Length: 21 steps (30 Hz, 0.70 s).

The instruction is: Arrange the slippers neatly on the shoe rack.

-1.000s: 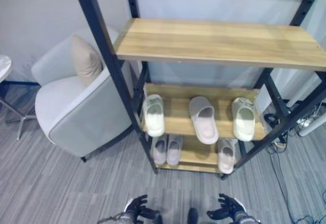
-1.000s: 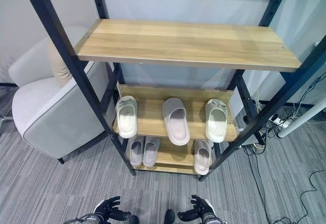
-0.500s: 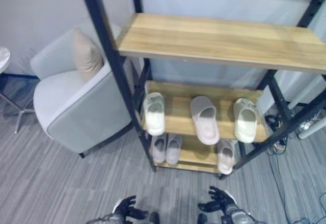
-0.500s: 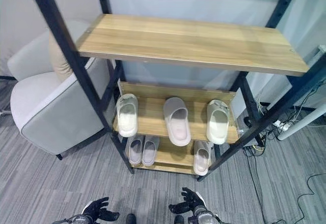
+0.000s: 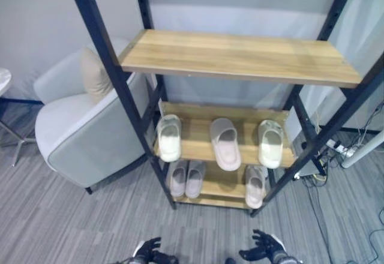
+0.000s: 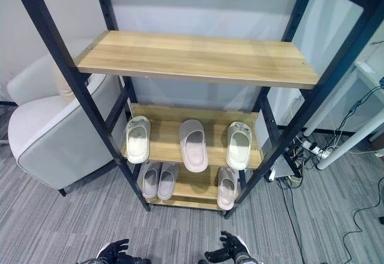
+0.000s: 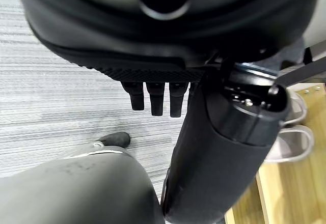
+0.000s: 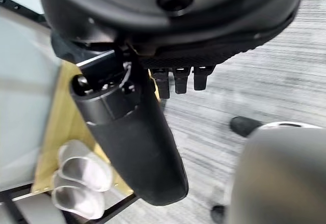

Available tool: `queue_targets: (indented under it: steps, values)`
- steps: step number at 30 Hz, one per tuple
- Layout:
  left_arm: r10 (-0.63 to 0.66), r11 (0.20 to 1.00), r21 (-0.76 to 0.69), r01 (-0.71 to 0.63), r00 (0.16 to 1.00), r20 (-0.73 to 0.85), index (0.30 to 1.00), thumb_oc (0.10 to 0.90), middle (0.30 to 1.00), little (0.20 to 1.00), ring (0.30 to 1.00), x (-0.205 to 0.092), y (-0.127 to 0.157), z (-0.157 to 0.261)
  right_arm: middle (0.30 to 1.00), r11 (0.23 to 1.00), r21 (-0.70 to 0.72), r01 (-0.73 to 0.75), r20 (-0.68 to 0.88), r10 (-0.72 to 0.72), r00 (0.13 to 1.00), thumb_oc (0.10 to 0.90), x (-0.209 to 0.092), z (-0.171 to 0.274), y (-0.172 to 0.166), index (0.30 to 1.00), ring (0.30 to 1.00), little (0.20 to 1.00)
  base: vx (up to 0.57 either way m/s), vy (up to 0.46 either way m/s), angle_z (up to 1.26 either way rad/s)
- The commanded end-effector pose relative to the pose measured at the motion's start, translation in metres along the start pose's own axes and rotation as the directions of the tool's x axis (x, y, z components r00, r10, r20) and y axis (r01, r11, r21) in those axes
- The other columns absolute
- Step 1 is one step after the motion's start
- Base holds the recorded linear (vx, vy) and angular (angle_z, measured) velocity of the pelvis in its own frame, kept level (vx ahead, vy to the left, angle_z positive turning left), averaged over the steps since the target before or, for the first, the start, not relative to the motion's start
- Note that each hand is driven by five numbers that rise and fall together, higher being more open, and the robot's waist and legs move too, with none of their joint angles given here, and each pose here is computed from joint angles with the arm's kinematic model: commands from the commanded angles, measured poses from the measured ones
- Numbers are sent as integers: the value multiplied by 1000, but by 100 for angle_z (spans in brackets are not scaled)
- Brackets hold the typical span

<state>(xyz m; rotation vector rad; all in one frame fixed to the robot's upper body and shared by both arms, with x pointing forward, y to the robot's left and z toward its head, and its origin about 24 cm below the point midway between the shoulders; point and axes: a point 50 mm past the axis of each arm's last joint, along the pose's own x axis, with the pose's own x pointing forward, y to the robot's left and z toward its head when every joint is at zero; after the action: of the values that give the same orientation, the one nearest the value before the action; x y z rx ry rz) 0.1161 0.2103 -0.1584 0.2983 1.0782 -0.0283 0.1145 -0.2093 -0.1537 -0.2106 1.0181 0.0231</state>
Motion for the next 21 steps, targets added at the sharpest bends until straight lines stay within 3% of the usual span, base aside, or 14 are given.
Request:
queue_targets:
  steps: [1,13,21]
  values:
    - [-53,998,-11,54,992,116,900,800,900,900,900,5,-22,34,900,998,46,53,95,-57,994,800,4,25,-16,900,900,900,135,11,-37]
    - [-58,998,-8,61,984,170,900,800,900,900,900,5,-25,47,900,998,13,66,-11,-66,998,800,3,3,-17,900,900,900,136,105,-35]
    - [-45,999,25,40,963,266,900,800,900,900,900,6,-16,74,900,998,2,58,16,-58,998,800,5,13,-13,900,900,900,72,36,-37]
